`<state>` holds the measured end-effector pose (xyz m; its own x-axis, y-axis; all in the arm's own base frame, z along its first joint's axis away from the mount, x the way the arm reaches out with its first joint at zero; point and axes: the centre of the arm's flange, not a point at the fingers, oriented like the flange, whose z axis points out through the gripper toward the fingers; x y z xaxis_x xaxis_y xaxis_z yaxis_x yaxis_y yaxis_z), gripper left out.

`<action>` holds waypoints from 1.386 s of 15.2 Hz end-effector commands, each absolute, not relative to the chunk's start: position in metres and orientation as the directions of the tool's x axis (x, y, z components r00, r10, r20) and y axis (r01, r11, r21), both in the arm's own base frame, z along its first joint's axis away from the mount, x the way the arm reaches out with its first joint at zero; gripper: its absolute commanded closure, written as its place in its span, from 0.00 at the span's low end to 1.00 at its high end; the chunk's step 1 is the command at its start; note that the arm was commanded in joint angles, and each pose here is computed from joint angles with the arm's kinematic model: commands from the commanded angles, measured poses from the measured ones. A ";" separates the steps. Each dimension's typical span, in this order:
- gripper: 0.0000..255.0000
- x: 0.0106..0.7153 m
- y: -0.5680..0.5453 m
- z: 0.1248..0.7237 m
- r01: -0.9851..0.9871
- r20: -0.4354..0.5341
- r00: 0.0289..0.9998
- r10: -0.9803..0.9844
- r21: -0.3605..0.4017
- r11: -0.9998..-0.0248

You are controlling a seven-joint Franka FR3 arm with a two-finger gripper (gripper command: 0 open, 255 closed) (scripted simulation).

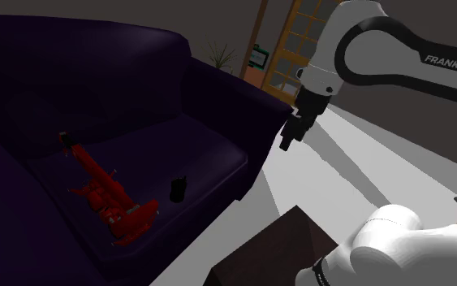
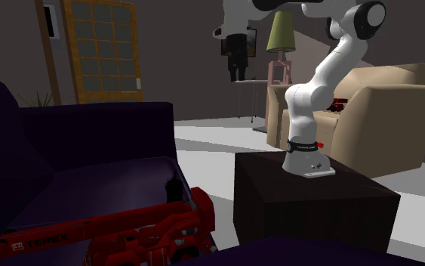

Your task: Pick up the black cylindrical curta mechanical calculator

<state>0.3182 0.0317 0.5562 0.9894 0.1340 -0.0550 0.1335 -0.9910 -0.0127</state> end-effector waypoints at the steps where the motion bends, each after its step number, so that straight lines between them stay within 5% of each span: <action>1: 0.00 0.318 0.032 0.556 0.134 -0.055 0.989 0.134 -0.013 -0.991; 21: 0.00 0.486 0.145 0.376 0.132 -0.107 0.986 0.130 0.005 -0.991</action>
<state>0.4768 0.1364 0.3867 0.9858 0.1307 -0.1051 0.1320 -0.9912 0.0046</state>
